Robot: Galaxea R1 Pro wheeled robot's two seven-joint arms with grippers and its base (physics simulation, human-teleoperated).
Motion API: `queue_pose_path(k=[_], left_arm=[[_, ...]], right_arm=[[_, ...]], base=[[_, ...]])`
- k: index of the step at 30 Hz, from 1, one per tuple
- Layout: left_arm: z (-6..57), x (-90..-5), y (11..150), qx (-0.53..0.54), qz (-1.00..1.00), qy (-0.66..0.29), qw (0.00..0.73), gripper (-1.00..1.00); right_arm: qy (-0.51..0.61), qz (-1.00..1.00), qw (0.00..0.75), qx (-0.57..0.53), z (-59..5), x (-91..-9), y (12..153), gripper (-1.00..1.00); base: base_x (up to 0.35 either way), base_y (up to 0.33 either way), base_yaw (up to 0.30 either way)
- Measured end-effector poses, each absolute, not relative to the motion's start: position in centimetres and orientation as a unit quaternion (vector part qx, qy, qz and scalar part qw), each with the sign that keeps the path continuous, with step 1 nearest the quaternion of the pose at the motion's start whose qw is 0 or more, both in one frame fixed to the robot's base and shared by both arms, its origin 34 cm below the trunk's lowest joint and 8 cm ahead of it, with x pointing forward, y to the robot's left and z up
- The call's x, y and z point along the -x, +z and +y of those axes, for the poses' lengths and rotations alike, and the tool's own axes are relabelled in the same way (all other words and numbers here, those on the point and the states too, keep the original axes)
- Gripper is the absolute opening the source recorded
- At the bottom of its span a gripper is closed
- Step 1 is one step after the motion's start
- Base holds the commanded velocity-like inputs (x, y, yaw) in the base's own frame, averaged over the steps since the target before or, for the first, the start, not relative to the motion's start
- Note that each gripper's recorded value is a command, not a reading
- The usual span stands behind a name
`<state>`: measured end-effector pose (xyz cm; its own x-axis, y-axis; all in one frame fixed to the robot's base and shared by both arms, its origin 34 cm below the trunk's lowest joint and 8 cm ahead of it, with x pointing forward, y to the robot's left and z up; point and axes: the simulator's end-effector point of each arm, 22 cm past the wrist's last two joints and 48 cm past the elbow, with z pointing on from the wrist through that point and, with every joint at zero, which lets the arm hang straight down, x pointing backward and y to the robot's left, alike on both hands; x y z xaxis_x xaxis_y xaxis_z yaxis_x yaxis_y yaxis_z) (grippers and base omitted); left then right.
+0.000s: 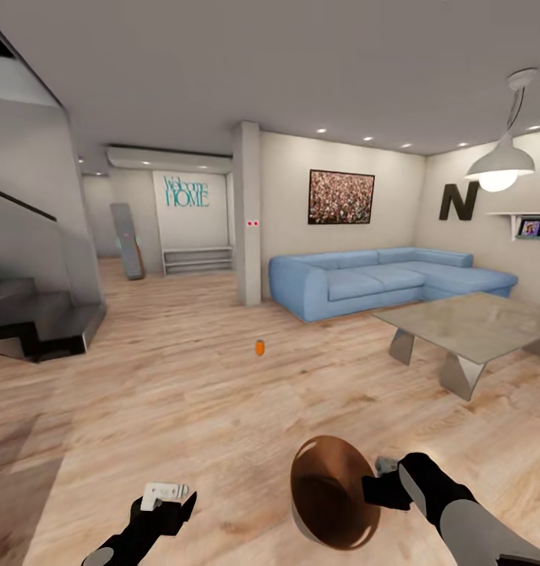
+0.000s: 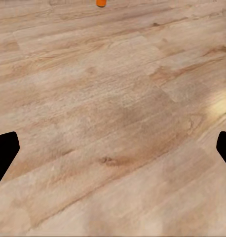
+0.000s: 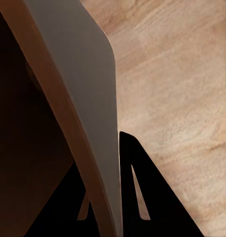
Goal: Put the three can of soda from the living room inside the tash can in the kitchen.
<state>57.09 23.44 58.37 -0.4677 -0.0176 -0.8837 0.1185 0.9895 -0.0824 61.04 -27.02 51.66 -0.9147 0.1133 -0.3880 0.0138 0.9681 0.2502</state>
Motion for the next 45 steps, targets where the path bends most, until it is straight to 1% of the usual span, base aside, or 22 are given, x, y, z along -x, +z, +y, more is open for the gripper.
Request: queue_pose_path(k=[13, 24, 45], left_arm=[[23.4, -57.2, 59.0, -0.030, 0.850, -0.066, 0.521, 1.00], [23.4, -57.2, 59.1, -0.029, 0.850, -0.067, 0.522, 1.00], [23.5, -57.0, 58.0, -0.029, 0.856, -0.066, 0.511, 1.00]], right_arm=[[0.121, 0.969, 0.211, -0.033, -27.3, -61.2, 52.4, -1.00], [0.126, 0.968, 0.214, -0.033, -26.9, -61.4, 52.6, -1.00], [0.127, 0.972, 0.197, -0.036, -26.8, -60.8, 51.2, -1.00]], base=[[0.292, 0.201, -0.166], [0.284, 0.213, -0.010], [0.284, 0.213, 0.000]])
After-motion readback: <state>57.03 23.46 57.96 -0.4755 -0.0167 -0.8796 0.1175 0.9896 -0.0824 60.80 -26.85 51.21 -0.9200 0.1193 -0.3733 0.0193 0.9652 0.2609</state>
